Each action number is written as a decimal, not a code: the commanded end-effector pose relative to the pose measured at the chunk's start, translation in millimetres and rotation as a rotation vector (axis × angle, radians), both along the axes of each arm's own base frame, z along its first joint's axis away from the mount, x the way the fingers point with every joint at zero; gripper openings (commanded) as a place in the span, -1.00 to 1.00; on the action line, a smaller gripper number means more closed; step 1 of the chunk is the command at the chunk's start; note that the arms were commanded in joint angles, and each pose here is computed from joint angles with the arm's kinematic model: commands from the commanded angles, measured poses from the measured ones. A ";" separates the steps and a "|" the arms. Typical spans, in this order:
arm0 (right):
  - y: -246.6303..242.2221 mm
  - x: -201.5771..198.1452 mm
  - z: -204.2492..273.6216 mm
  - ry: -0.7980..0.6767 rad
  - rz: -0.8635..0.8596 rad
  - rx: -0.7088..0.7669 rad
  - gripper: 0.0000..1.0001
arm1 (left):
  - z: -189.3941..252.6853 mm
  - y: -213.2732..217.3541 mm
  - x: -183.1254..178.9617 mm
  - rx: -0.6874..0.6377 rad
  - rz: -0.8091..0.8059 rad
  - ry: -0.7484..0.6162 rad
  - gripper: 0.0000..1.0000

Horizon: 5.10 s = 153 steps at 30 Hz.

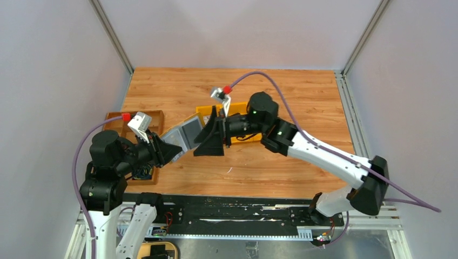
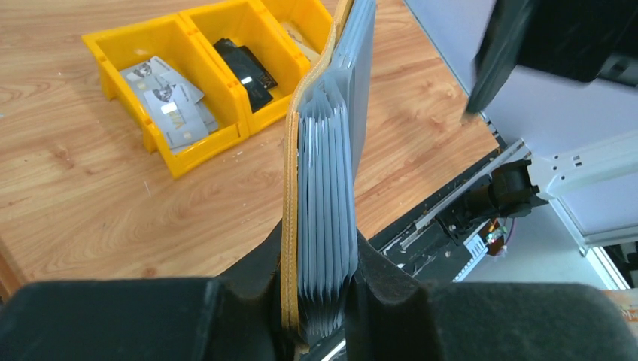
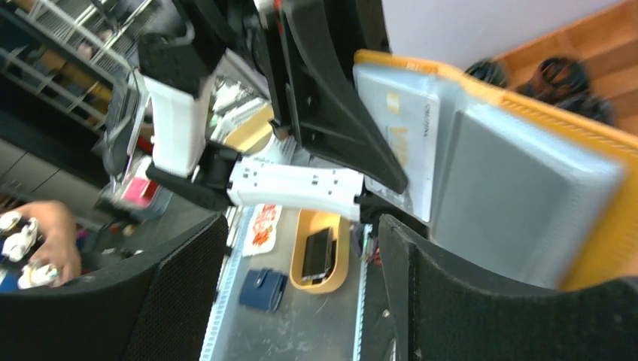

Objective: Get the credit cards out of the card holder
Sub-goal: Remove the credit card from the card holder.

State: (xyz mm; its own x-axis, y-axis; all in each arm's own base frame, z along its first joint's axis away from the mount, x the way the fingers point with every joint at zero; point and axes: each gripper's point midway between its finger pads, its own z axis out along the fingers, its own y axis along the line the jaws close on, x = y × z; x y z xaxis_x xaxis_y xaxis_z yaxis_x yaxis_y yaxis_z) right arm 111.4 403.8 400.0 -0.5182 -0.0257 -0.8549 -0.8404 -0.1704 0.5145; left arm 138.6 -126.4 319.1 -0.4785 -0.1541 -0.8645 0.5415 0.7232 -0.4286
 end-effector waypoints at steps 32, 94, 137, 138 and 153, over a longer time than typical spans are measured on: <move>0.3 38.0 -17.7 0.019 -0.073 -0.102 0.22 | 22.5 -36.2 -40.6 -0.117 -0.358 0.095 -0.82; -28.0 68.2 18.4 -0.088 -0.067 0.041 -0.11 | 18.0 -32.7 -46.8 -0.054 -0.376 0.042 -1.00; 28.9 5.5 -47.1 0.206 0.050 0.027 -0.69 | 24.4 -43.4 -59.3 -0.167 -0.468 0.102 -0.28; 27.6 2.4 -46.4 0.213 0.068 0.039 -0.73 | 25.0 -44.0 -60.8 -0.174 -0.477 0.108 -0.19; -2.5 -27.8 -19.9 0.229 0.254 0.203 -1.00 | 32.0 -48.4 -66.5 -0.228 -0.550 0.155 -0.05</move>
State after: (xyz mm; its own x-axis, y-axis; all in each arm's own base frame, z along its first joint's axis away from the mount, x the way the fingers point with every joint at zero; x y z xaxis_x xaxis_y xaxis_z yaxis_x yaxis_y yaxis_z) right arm 91.8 416.4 356.9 -0.7278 -0.0727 -0.6819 -0.6058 -0.3979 0.6890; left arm 84.2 -170.3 343.0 -0.6442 -0.0403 -0.7638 0.7150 0.3230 -0.6201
